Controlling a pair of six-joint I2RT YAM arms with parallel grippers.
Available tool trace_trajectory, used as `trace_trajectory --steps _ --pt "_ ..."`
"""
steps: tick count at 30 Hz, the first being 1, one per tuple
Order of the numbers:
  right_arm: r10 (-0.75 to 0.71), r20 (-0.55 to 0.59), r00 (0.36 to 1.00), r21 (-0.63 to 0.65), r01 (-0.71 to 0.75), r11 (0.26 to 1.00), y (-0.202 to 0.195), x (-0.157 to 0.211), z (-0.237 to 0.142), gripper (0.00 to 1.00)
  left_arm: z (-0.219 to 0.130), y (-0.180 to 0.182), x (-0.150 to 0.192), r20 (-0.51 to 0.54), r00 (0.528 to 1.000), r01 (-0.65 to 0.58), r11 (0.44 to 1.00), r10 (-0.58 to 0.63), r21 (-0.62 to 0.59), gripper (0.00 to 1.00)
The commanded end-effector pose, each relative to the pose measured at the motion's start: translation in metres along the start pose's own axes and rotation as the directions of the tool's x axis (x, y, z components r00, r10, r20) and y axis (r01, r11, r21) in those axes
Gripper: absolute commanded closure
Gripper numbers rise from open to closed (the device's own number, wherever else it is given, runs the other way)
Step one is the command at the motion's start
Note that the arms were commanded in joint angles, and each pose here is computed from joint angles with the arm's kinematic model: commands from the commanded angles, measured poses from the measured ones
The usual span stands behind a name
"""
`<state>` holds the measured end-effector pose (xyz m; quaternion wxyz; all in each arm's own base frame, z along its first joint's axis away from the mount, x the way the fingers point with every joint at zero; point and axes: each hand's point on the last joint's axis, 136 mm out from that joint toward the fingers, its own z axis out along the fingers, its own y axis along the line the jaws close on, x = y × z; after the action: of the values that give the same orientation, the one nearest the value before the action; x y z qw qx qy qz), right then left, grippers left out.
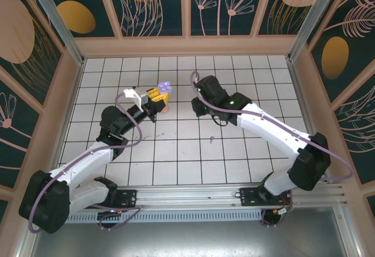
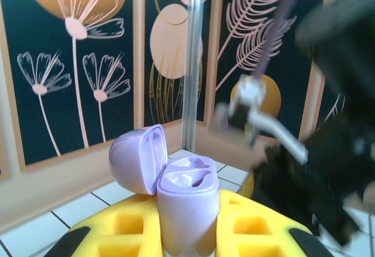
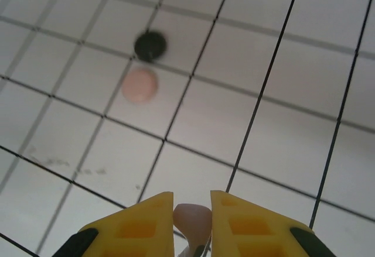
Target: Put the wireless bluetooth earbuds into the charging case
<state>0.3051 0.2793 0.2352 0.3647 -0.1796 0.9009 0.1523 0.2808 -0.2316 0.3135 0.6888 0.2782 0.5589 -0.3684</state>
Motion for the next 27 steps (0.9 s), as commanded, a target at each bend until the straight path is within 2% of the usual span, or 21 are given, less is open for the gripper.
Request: trace_trajectory --steps 1,6,11,19,27 --pt "0.003 0.1 0.995 0.015 -0.004 1.0 -0.001 -0.035 -0.037 0.82 -0.006 -0.017 -0.021 0.132 0.973 -0.194 0.98 0.189 0.031 1.0" --pt "0.001 0.226 0.974 -0.072 0.016 0.997 0.017 -0.075 -0.074 0.82 -0.002 -0.021 -0.003 0.104 0.963 -0.254 0.966 0.249 0.046 1.0" --pt "-0.018 0.311 0.95 -0.174 0.075 0.982 0.042 -0.094 -0.097 0.82 0.0 -0.023 0.005 0.111 0.943 -0.319 0.947 0.313 0.041 1.0" --pt "-0.081 0.396 0.915 -0.24 0.189 0.952 0.078 -0.093 -0.111 0.81 0.007 -0.026 0.005 0.137 0.936 -0.334 0.94 0.323 0.064 1.0" --pt "-0.096 0.44 0.893 -0.247 0.223 0.943 0.092 -0.089 -0.109 0.81 0.011 -0.031 0.002 0.154 0.943 -0.31 0.947 0.294 0.087 1.0"
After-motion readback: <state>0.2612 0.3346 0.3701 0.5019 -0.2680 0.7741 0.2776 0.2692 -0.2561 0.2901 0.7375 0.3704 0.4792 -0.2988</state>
